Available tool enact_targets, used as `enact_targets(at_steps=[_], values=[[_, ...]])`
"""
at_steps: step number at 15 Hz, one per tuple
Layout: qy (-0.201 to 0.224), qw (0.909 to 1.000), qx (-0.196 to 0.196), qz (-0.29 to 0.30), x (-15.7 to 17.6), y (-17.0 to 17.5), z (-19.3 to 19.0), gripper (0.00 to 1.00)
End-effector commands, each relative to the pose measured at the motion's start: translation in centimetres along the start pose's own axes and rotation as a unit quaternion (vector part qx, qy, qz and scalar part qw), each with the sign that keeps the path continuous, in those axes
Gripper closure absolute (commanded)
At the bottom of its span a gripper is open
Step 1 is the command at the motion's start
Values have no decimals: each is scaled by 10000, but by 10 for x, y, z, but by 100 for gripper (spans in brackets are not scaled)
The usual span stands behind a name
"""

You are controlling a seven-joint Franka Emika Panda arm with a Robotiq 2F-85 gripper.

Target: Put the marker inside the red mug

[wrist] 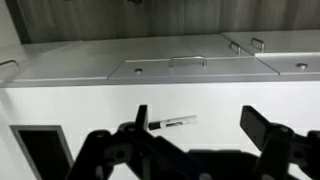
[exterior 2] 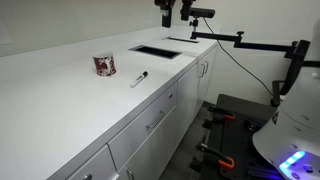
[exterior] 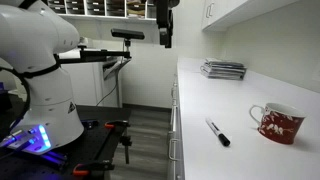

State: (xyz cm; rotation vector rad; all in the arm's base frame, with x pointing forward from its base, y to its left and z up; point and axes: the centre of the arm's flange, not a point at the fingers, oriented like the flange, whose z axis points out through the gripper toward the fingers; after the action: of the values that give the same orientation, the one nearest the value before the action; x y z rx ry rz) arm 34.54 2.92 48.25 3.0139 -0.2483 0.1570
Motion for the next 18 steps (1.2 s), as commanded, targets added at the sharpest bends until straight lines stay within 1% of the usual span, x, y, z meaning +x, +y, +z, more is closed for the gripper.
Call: enact_targets(at_steps=[1,15,18], values=[[0,10000,0,0,0,0,0,0],[0,10000,0,0,0,0,0,0],[-12,9984,-20,562,10,7,8,0]])
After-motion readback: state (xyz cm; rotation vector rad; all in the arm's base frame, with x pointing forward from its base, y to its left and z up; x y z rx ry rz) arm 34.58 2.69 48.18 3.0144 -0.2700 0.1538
